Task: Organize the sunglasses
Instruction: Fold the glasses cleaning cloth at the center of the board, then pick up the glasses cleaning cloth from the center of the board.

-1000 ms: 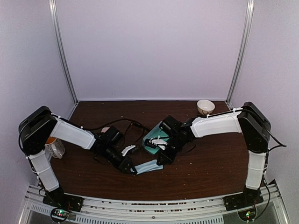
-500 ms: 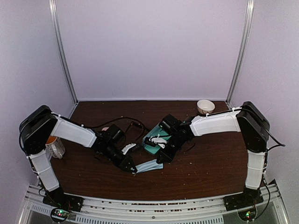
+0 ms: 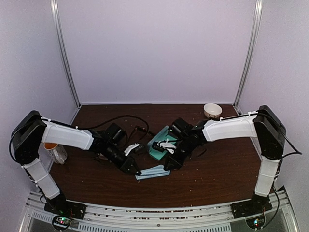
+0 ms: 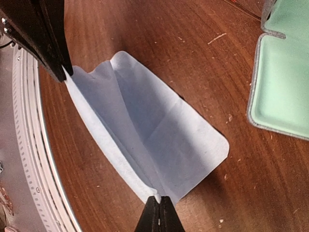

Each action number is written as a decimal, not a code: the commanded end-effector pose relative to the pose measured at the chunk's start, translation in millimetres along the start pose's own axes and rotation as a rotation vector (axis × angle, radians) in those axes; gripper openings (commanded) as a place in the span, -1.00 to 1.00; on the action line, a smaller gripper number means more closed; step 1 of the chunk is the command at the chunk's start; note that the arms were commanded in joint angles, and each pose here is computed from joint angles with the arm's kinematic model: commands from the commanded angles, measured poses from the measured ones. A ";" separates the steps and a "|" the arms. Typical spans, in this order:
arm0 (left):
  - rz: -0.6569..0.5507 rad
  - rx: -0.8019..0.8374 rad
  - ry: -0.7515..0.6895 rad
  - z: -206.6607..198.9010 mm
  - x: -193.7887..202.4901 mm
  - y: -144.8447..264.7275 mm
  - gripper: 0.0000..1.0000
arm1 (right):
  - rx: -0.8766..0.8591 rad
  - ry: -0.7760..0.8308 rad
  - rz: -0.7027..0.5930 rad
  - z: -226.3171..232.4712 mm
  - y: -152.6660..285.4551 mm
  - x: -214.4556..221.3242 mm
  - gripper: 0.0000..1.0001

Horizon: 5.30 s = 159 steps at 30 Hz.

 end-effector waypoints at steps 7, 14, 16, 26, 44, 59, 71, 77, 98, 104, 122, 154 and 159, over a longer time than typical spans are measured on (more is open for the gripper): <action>0.057 0.026 -0.049 -28.3 22.6 -8.8 -1.00 | -0.047 0.013 -0.079 41.6 12.6 15.4 -1.00; 0.064 0.026 0.009 -36.8 42.5 -17.9 -1.00 | -0.068 0.019 -0.031 58.5 -5.9 29.9 -1.00; 0.063 0.044 0.028 -39.2 47.1 -20.1 -1.00 | -0.055 0.017 -0.034 60.1 -7.6 31.1 -1.00; 0.067 0.001 0.022 -36.5 38.7 -30.7 -1.00 | 0.031 0.022 -0.055 55.4 -3.6 21.6 -1.00; 0.087 -0.032 0.067 -4.4 15.4 -28.6 -1.00 | 0.028 0.013 0.008 33.2 -13.7 10.3 -1.00; 0.100 -0.083 0.074 14.0 -1.8 -25.5 -1.00 | 0.003 -0.010 0.046 11.3 -22.6 5.6 -1.00; 0.088 -0.151 0.053 17.4 -8.7 -24.1 -1.00 | -0.001 -0.020 0.059 7.3 -26.8 6.1 -0.86; 0.067 -0.153 0.029 16.5 -11.7 -23.0 -0.89 | 0.027 -0.018 0.041 8.3 -21.0 4.3 -0.63; -0.302 -0.386 -0.243 -45.8 -20.2 71.9 -0.12 | 0.449 -0.007 -0.077 17.7 64.5 4.1 1.00; -0.489 -0.485 -0.341 -71.3 -17.8 115.5 0.48 | 0.688 -0.020 -0.231 25.6 118.5 -3.8 1.00; -0.564 -0.491 -0.359 -41.6 10.4 100.0 0.67 | 0.446 0.162 -0.365 50.9 114.0 16.1 1.00; -0.271 -0.335 -0.693 -42.4 71.9 2.1 0.02 | 0.239 0.658 0.023 85.4 -20.8 40.1 0.55; -0.249 -0.320 -0.707 -43.8 74.3 -0.2 -0.07 | 0.245 0.660 0.041 83.4 -24.7 40.5 0.43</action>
Point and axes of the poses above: each gripper's point midway between its finger pads, its own y axis back along the fingers, its own z axis along the line the jaws close on, x = y × z, the point moved 10 cm from there along y, back along the fingers, and after that the axes turned 10 degrees about y, right-handed, at the moved point
